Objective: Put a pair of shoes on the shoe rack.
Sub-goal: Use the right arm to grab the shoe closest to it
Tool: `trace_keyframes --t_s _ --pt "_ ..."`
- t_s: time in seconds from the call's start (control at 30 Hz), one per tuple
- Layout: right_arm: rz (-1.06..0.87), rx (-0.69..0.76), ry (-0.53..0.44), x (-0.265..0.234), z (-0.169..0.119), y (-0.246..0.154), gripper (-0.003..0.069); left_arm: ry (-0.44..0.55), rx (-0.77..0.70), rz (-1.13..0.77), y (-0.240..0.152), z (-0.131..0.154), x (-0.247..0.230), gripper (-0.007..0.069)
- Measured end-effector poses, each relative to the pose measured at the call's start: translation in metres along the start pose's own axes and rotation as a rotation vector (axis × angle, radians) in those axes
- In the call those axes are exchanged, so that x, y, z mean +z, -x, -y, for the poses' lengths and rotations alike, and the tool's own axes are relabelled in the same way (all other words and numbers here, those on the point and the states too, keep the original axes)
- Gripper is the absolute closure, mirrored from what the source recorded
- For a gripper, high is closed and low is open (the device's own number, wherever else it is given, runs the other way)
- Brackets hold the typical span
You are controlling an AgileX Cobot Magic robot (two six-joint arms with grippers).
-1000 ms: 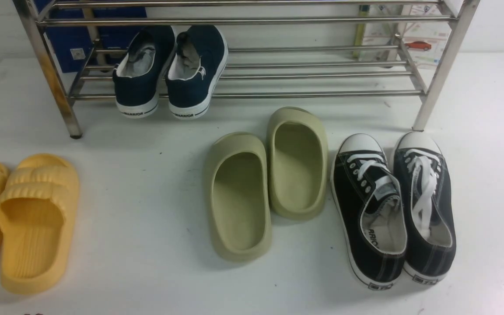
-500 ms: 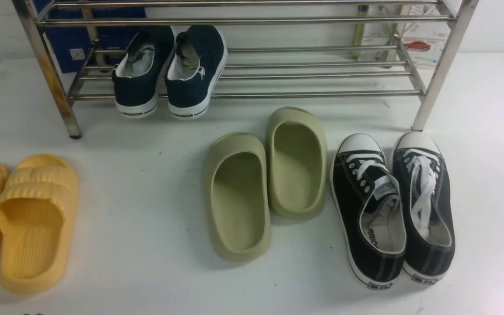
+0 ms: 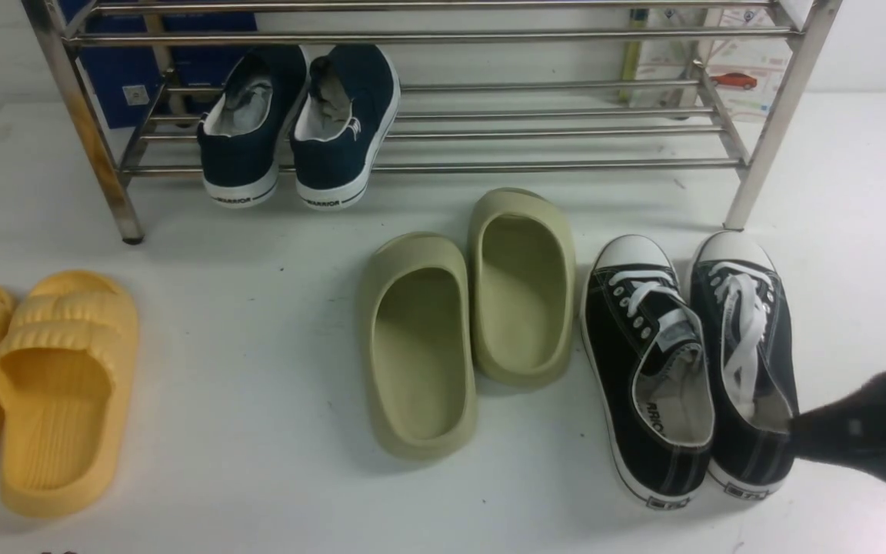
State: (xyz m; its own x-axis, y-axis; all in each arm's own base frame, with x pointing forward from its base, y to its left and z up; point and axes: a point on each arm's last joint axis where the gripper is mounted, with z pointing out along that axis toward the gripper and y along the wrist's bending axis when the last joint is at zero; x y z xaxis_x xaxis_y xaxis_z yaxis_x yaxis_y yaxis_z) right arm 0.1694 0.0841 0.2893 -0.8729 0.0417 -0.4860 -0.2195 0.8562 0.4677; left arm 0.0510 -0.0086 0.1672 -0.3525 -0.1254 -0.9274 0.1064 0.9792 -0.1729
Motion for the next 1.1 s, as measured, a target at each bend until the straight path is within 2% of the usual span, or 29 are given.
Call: trace_keyframes --t_s 0.1,0.17,0.2,0.3,0.43,0.53,0.67,0.77,0.83,0.87,0.9,0.97,1.0,1.03,1.1 --pt "-0.125 -0.025 -0.048 0.02 -0.008 0.013 0.0419 0.0 0.0 0.0 0.0 0.0 0.0 0.0498" --pt "-0.205 -0.084 -0.139 0.04 -0.022 0.027 0.0419 0.0 0.0 0.0 0.0 0.0 0.0 0.0498" --pt "-0.211 -0.089 -0.148 0.041 -0.023 0.028 0.0419 0.0 0.0 0.0 0.0 0.0 0.0 0.0498" --pt "-0.203 -0.131 -0.274 0.062 -0.046 0.044 0.0419 0.0 0.0 0.0 0.0 0.0 0.0 0.0496" --pt "-0.192 -0.124 -0.324 0.083 -0.063 0.051 0.039 0.0 0.0 0.0 0.0 0.0 0.0 0.0494" --pt "-0.235 -0.1 -0.355 0.106 -0.063 0.049 0.0339 0.0 0.0 0.0 0.0 0.0 0.0 0.0491" --pt "-0.308 -0.075 -0.422 0.143 -0.051 0.043 0.023 0.0 0.0 0.0 0.0 0.0 0.0 0.0489" --pt "-0.343 -0.088 -0.445 0.167 -0.043 0.038 0.0207 0.0 0.0 0.0 0.0 0.0 0.0 0.0489" --pt "-0.364 -0.102 -0.453 0.175 -0.04 0.036 0.0225 0.0 0.0 0.0 0.0 0.0 0.0 0.0489" --pt "-0.377 -0.116 -0.453 0.181 -0.038 0.034 0.0282 0.0 0.0 0.0 0.0 0.0 0.0 0.0489" --pt "-0.378 -0.117 -0.451 0.181 -0.038 0.034 0.0292 0.0 0.0 0.0 0.0 0.0 0.0 0.0489" --pt "-0.378 -0.103 -0.437 0.178 -0.035 0.037 0.0435 0.0 0.0 0.0 0.0 0.0 0.0 0.0489" --pt "-0.375 -0.099 -0.429 0.176 -0.036 0.039 0.0484 0.0 0.0 0.0 0.0 0.0 0.0 0.0489" --pt "-0.369 -0.083 -0.408 0.17 -0.034 0.043 0.0582 0.0 0.0 0.0 0.0 0.0 0.0 0.0489" --pt "-0.378 -0.076 -0.386 0.158 -0.034 0.049 0.0637 0.0 0.0 0.0 0.0 0.0 0.0 0.0486"
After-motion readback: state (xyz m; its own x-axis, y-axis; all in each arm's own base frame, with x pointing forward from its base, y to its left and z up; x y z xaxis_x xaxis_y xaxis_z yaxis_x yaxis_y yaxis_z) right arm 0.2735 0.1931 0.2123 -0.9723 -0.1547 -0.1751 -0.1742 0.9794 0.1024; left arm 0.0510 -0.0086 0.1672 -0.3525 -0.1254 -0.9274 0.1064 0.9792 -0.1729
